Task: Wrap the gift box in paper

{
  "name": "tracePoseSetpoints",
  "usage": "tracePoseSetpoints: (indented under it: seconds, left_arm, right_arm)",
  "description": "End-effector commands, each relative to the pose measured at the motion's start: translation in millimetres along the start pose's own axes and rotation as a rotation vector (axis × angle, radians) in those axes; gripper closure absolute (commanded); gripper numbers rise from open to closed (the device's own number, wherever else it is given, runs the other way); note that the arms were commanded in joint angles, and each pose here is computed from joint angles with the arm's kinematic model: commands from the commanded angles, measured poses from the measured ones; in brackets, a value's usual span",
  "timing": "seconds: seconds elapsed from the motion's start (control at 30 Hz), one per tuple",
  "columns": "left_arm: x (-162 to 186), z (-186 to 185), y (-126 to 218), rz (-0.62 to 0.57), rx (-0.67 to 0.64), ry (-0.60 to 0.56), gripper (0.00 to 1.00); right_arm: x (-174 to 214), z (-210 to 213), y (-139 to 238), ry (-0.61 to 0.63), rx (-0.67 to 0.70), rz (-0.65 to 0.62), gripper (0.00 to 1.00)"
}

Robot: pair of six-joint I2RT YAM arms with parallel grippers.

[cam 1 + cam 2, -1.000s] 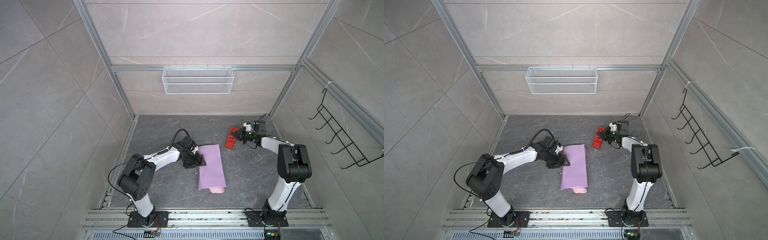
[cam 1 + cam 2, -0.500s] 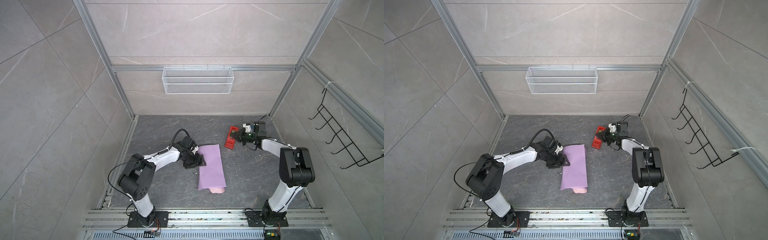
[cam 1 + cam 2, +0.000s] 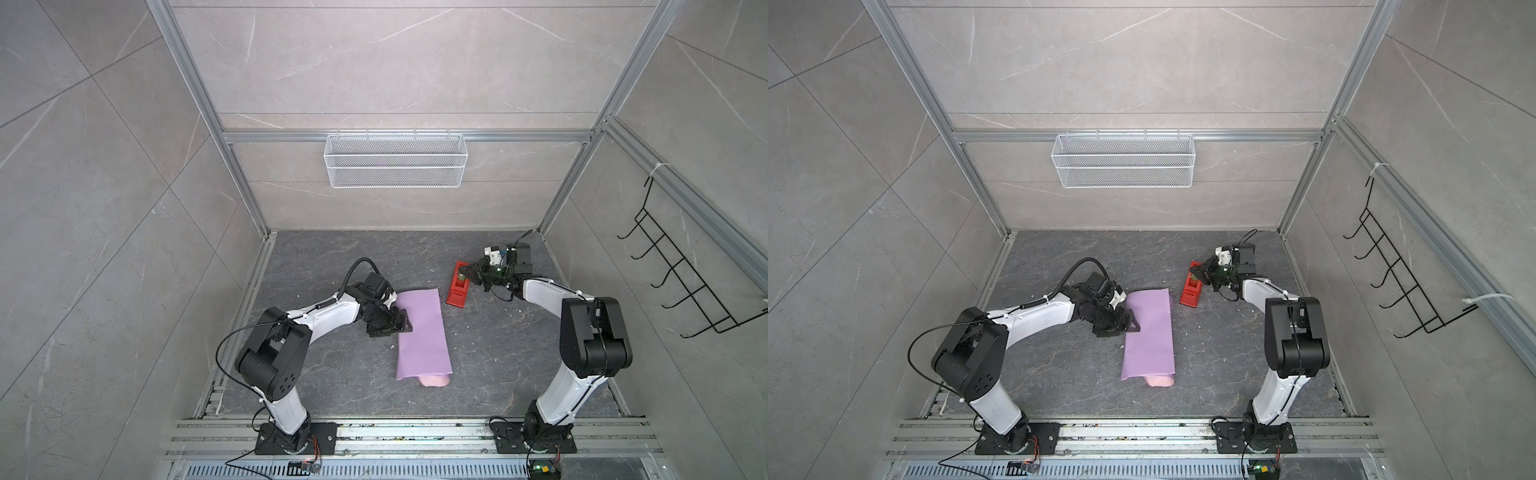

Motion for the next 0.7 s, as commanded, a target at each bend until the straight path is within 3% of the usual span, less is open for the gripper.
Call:
tracePoseSetpoints:
  seconds: [0.0, 0.47, 0.67]
  left_arm:
    - [13, 34, -12, 0.045, -0.145, 0.029, 0.19]
    - [12, 33, -12, 0.045, -0.147, 0.030, 0.19]
    - [11, 32, -12, 0.043, -0.145, 0.030, 0.19]
  right_arm:
    - [-4, 15, 2, 0.029, -0.031, 0.002, 1.00]
    - [-6, 47, 22, 0.062, -0.070, -0.027, 1.00]
    - [0, 26, 10, 0.034, -0.041, 0.001, 1.00]
Point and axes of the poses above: each gripper's point midway between its finger pads, its own y axis back along the fingers, its own z axis along the line the jaws close on, x = y × z, the point moved 3 cm from there along y, back along the fingers, and after that the axes turned 13 degrees about y, right-handed, at the moved point
